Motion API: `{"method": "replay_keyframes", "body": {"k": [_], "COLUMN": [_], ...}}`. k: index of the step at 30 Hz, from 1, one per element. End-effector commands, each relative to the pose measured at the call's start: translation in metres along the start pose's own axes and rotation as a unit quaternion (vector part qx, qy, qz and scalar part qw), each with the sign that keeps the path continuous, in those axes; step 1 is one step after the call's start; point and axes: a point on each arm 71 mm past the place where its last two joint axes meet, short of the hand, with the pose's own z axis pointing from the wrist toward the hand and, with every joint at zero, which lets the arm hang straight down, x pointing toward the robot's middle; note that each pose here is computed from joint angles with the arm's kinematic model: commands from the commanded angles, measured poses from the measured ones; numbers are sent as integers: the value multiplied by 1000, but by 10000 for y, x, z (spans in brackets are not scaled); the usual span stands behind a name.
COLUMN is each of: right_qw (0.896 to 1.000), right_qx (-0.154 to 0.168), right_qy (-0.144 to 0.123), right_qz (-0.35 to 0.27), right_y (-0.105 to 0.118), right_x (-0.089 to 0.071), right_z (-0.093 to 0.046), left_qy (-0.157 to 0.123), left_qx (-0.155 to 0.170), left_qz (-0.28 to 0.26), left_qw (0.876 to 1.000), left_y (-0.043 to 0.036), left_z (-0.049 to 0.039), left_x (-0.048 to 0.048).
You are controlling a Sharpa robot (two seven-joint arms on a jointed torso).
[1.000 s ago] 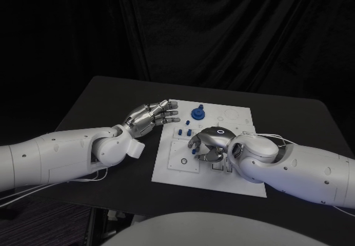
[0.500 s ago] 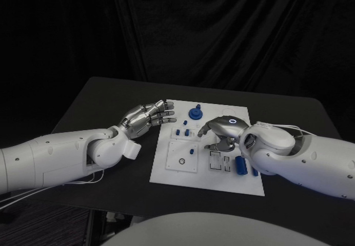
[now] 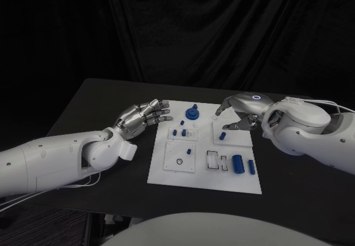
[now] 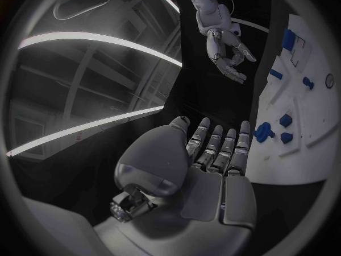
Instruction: Assemble the parts on the task board
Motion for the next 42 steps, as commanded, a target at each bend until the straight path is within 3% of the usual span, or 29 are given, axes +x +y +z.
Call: {"method": "replay_keyframes", "body": {"k": [1, 11, 32, 42], "right_qw": [999, 998, 997, 997], "right_qx": [29, 47, 31, 23], "right_qy": [23, 33, 65, 70], "right_qz": [15, 19, 28, 25], "right_y": [-102, -292, -222, -169], "right_x": [-11, 29, 482, 601], "right_z": [-33, -56, 65, 107], "left_qy": [2, 7, 10, 11], "left_qx": [25, 27, 23, 19], "left_qz": [-2, -6, -8, -9], "left_qw": [1000, 1000, 1000, 1000], "left_y": [-25, -25, -19, -15], "left_z": [-1, 5, 4, 5], "left_x": [19, 31, 35, 32]}}
